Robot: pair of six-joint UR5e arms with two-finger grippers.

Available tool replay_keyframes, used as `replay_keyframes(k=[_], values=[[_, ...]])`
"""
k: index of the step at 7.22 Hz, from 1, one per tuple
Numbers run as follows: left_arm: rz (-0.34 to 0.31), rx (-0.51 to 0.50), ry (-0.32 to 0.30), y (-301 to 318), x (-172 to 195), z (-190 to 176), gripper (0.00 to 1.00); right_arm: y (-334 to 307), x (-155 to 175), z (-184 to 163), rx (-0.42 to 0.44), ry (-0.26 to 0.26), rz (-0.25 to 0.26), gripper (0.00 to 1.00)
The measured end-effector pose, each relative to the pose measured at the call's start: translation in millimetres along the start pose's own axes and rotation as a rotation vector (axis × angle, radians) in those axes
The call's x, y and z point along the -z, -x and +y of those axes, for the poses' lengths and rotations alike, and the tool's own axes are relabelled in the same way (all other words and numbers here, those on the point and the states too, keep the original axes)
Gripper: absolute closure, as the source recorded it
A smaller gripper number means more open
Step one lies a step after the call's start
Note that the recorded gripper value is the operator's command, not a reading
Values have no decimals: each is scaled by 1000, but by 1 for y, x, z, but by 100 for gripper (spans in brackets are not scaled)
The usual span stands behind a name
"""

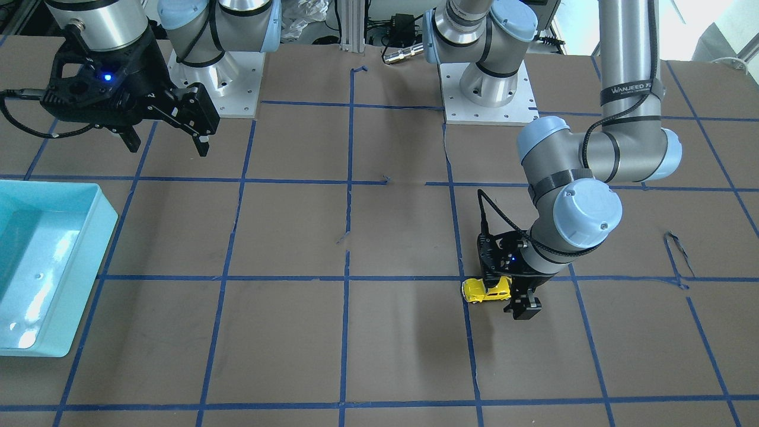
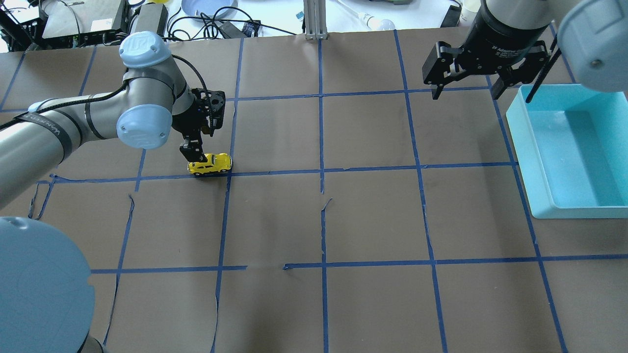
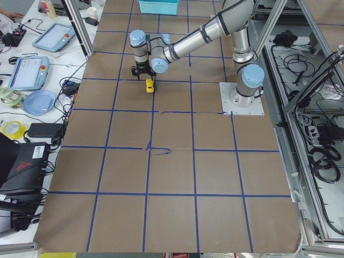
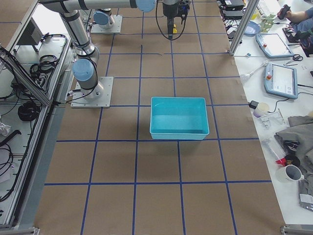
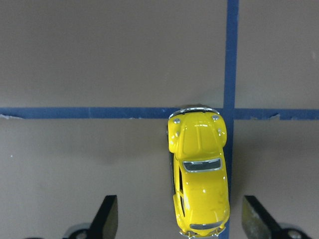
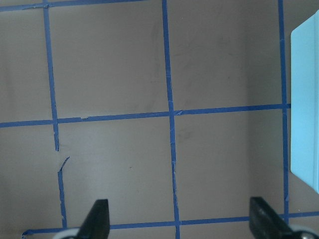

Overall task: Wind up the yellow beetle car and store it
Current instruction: 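Close the left gripper on the yellow car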

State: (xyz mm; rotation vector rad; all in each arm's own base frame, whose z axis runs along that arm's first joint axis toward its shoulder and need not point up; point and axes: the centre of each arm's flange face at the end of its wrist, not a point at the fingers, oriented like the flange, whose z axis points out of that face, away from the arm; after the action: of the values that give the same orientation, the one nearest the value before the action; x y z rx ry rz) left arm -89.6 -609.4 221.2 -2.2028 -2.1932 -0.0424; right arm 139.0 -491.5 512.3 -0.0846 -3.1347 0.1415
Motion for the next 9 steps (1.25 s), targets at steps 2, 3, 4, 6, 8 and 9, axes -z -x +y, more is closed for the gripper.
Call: replay_keyframes(k=[2,3,4,6,8,9], values=[[16,1,3,-5,-7,-1,4,0,0,0,0,0,0,0],[22,5,2,-6,-13,0,4,0,0,0,0,0,0,0],[27,8,0,-7,-17,2,5,0,0,0,0,0,0,0],[34,15,-5,-9,-21,2,12,0,0,0,0,0,0,0],[36,46,-7,-11,-22,2,13,0,0,0,0,0,0,0],[35,69,-5,-15,-26,2,13,0,0,0,0,0,0,0]])
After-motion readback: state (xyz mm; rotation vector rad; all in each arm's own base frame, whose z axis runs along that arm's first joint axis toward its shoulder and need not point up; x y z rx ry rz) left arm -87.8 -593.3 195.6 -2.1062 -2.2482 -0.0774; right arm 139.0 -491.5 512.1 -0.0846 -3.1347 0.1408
